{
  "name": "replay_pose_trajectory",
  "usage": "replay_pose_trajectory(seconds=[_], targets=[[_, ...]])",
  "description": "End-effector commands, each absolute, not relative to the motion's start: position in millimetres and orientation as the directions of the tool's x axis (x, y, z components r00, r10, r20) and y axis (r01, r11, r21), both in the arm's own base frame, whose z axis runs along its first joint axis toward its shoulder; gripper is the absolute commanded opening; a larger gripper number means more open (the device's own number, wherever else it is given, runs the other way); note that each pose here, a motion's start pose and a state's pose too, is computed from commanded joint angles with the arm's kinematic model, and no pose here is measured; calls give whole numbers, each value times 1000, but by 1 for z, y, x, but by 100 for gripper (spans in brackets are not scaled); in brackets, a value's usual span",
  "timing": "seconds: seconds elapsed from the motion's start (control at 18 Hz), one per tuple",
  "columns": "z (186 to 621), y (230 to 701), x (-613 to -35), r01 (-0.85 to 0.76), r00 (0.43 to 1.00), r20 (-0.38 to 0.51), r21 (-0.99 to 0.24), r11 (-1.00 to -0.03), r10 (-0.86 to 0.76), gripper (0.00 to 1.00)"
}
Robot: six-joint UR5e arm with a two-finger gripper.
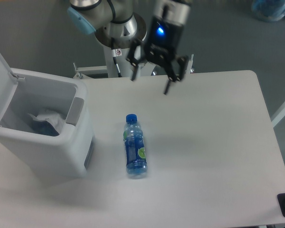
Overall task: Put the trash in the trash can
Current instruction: 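Move the gripper over the blue water bottle and lower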
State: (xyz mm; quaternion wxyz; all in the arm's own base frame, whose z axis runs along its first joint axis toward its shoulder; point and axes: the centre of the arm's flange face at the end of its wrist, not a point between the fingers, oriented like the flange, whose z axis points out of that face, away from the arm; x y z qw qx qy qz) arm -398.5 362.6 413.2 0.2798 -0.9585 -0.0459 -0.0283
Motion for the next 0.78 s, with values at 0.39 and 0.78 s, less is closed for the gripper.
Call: replay_pose_trajectory(seconds=[0.39,0.78], targets=[[310,455,-408,220,974,87,-159,-963,208,100],[259,505,-395,297,952,91,-43,-954,292,100]])
